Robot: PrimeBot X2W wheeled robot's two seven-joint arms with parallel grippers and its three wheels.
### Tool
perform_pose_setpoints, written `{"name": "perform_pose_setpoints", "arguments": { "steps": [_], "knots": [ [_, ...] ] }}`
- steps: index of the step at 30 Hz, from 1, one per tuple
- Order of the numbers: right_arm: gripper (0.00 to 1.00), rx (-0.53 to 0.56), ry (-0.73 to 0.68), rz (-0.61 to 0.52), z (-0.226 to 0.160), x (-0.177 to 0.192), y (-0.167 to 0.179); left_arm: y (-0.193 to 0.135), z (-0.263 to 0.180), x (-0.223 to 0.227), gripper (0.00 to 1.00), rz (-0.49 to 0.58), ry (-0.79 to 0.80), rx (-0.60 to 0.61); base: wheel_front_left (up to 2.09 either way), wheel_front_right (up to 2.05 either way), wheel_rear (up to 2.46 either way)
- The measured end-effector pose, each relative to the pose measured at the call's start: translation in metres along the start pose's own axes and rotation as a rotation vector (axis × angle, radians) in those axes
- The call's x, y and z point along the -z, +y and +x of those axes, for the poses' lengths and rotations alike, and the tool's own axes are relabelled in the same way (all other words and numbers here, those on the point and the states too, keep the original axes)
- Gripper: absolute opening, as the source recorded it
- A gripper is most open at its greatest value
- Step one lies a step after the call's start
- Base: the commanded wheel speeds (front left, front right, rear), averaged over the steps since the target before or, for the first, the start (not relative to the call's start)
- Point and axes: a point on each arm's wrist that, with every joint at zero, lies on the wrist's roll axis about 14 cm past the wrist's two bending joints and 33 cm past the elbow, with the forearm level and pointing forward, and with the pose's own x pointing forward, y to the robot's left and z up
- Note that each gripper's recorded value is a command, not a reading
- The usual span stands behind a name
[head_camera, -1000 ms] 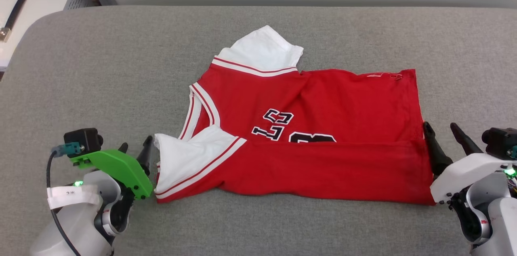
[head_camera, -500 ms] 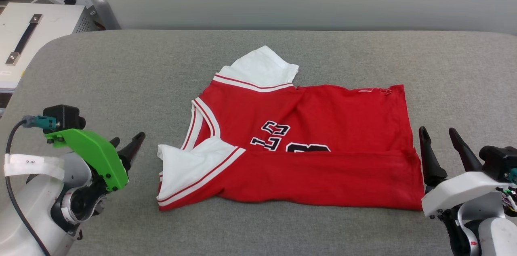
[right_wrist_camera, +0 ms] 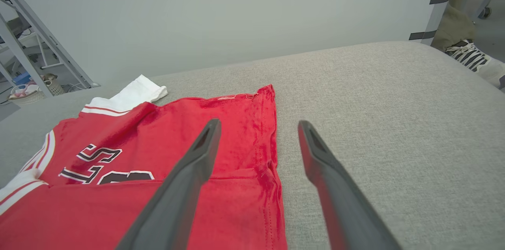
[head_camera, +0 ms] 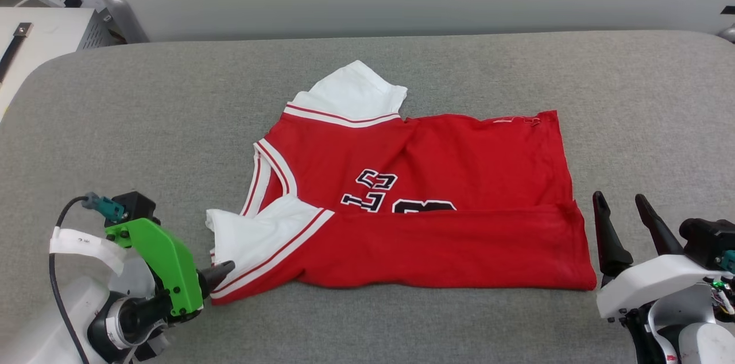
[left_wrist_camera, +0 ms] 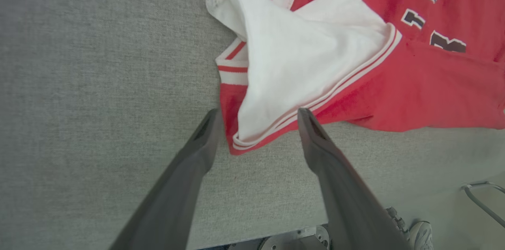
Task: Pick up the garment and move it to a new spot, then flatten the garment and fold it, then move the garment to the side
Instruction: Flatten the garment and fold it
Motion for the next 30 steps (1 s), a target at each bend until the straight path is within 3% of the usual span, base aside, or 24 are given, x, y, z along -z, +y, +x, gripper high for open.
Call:
{"name": "perform_pose_setpoints", "arguments": {
  "steps": [7,15,16,17,18,30],
  "knots": [
    [1.00,0.020,0.035,0.007,-0.001,0.010,-0.006,0.006,0.028,0.034,1.00,-0.044,0.126,-0.026,0.00,0.00,0.00],
    [1.00,0.058,0.063,0.041,-0.002,0.020,-0.018,0.010,0.046,0.036,1.00,-0.032,0.175,-0.019,0.00,0.00,0.00],
    [1.00,0.062,0.066,0.046,-0.002,0.021,-0.019,0.011,0.047,0.036,0.62,-0.026,0.180,-0.019,0.00,0.00,0.00],
    [1.00,0.067,0.071,0.048,-0.002,0.022,-0.021,0.010,0.049,0.035,0.36,-0.022,0.181,-0.016,0.00,0.00,0.00],
    [1.00,0.070,0.073,0.050,-0.002,0.023,-0.022,0.011,0.050,0.035,0.02,-0.018,0.184,-0.016,0.00,0.00,0.00],
    [1.00,0.111,0.164,0.068,-0.008,0.033,-0.044,-0.012,0.042,0.012,0.00,0.111,0.052,0.034,0.00,0.00,0.00]
  ]
}}
